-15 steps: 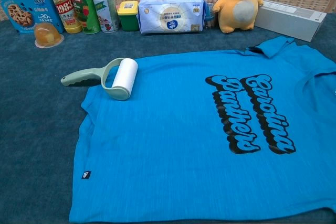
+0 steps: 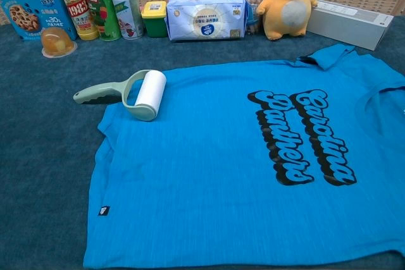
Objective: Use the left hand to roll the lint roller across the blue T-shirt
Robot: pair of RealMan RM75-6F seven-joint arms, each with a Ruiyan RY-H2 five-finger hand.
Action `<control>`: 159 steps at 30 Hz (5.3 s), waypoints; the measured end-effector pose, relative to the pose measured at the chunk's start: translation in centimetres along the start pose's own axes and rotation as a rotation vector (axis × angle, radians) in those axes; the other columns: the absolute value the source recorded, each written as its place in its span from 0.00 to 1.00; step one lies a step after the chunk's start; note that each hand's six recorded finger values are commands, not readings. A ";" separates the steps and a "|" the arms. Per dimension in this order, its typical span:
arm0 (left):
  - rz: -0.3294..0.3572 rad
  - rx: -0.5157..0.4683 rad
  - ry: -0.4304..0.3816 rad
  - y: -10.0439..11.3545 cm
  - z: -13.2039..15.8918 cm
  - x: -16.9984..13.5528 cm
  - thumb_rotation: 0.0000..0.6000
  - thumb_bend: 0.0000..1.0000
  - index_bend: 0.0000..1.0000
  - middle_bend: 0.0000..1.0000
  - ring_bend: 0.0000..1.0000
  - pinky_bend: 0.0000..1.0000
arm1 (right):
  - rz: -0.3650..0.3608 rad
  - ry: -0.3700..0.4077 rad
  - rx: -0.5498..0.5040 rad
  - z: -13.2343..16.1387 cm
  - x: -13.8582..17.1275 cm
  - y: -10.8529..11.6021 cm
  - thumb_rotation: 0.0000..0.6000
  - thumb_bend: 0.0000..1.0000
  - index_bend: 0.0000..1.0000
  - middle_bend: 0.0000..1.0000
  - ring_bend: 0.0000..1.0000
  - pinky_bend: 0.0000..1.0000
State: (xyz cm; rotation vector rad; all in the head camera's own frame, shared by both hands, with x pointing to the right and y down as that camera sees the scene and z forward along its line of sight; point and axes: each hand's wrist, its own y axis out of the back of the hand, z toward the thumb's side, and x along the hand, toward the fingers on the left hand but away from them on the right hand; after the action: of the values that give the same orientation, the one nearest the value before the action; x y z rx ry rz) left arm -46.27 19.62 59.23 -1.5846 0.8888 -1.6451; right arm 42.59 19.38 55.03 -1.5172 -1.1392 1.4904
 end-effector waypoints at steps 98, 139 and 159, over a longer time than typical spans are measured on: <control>-0.429 0.040 -0.311 -4.9 22.3 16.2 1.00 0.09 0.41 0.64 0.42 0.36 | -0.068 -0.085 -0.093 -2.4 -0.5 2.6 1.00 0.00 0.06 0.00 0.00 0.00; -0.182 0.045 -0.310 -3.0 23.1 17.0 1.00 0.54 0.94 0.89 0.79 0.96 | -0.078 -0.080 -0.098 -2.2 -0.4 2.9 1.00 0.00 0.06 0.00 0.00 0.00; -0.238 0.012 -0.350 -2.7 23.8 15.6 1.00 0.90 0.94 0.89 0.79 0.96 | -0.083 -0.076 -0.106 -2.1 -0.2 3.1 1.00 0.00 0.06 0.00 0.00 0.00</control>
State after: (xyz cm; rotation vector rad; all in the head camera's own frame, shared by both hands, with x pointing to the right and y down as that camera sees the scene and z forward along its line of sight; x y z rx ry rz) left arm -22.96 7.48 70.57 -1.9528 0.5235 -1.4559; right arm 45.01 18.25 52.45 -1.4756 -1.3278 1.4628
